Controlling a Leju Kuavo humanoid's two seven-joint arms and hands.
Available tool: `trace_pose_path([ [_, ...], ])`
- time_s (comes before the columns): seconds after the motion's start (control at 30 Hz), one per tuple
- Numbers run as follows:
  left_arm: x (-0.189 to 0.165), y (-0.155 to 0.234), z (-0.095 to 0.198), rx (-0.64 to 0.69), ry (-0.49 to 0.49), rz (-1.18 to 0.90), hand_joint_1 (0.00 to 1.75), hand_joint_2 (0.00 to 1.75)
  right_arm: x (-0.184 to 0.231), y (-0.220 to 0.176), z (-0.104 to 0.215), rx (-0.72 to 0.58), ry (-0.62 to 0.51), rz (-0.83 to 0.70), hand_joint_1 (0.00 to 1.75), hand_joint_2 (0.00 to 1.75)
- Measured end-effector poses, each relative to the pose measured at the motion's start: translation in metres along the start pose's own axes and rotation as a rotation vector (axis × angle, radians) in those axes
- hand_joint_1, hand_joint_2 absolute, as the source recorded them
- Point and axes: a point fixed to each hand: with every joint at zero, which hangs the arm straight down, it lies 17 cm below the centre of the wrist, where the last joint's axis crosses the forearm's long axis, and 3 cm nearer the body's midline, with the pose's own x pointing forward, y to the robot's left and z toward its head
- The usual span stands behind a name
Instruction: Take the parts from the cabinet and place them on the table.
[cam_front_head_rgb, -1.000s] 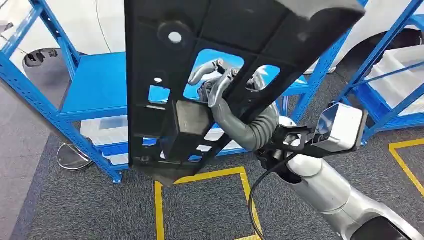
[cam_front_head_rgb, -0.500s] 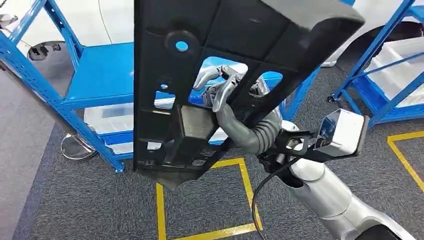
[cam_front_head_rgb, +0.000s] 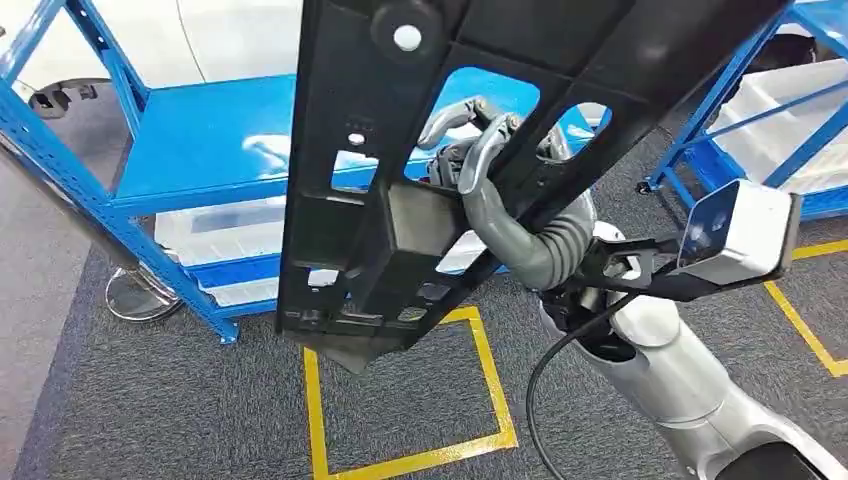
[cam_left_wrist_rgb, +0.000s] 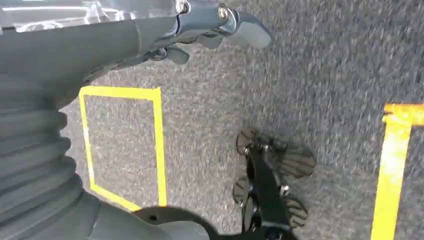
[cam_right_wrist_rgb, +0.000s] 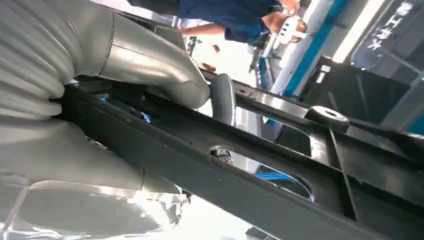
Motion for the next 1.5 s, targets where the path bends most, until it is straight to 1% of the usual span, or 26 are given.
trace_pose_path([
  [0.1, 0.004, 0.0, -0.001, 0.003, -0.006, 0.002, 0.0, 1.75, 0.005, -0.003, 0.002, 0.015, -0.009, 0.014, 1.75, 1.75],
  [0.3, 0.003, -0.002, -0.001, 0.002, 0.006, 0.006, 0.0, 1.75, 0.005, 0.013, 0.03, 0.086, -0.01, 0.077, 1.75, 1.75],
  [0.43, 0.004, -0.008, 0.0, -0.013, 0.0, -0.007, 0.0, 1.75, 0.017, 0.017, 0.033, 0.098, -0.025, 0.109, 1.75, 1.75],
  [0.53, 0.012, -0.011, 0.0, -0.022, -0.023, -0.023, 0.0, 1.75, 0.022, 0.019, 0.034, 0.1, -0.02, 0.111, 1.75, 1.75],
  [0.63, 0.011, -0.013, 0.0, -0.026, -0.027, -0.026, 0.0, 1.75, 0.026, 0.02, 0.036, 0.098, -0.027, 0.106, 1.75, 1.75],
  [0.7, 0.01, -0.012, 0.001, -0.025, -0.03, -0.028, 0.0, 1.75, 0.027, 0.023, 0.05, 0.085, -0.033, 0.092, 1.75, 1.75],
  [0.77, 0.006, -0.012, 0.002, -0.027, -0.031, -0.038, 0.0, 1.75, 0.027, 0.033, 0.073, 0.094, -0.051, 0.088, 1.75, 1.75],
  [0.87, 0.003, -0.015, 0.003, -0.042, -0.031, -0.053, 0.0, 1.75, 0.023, 0.046, 0.088, 0.111, -0.043, 0.102, 1.75, 1.75],
  [1.03, 0.001, -0.027, 0.006, -0.078, -0.032, -0.071, 0.0, 1.75, 0.023, 0.051, 0.087, 0.097, -0.011, 0.114, 1.75, 1.75],
  [1.5, -0.003, -0.042, 0.011, -0.115, -0.023, -0.082, 0.0, 1.75, 0.036, 0.043, 0.079, 0.094, -0.05, 0.121, 1.75, 1.75],
])
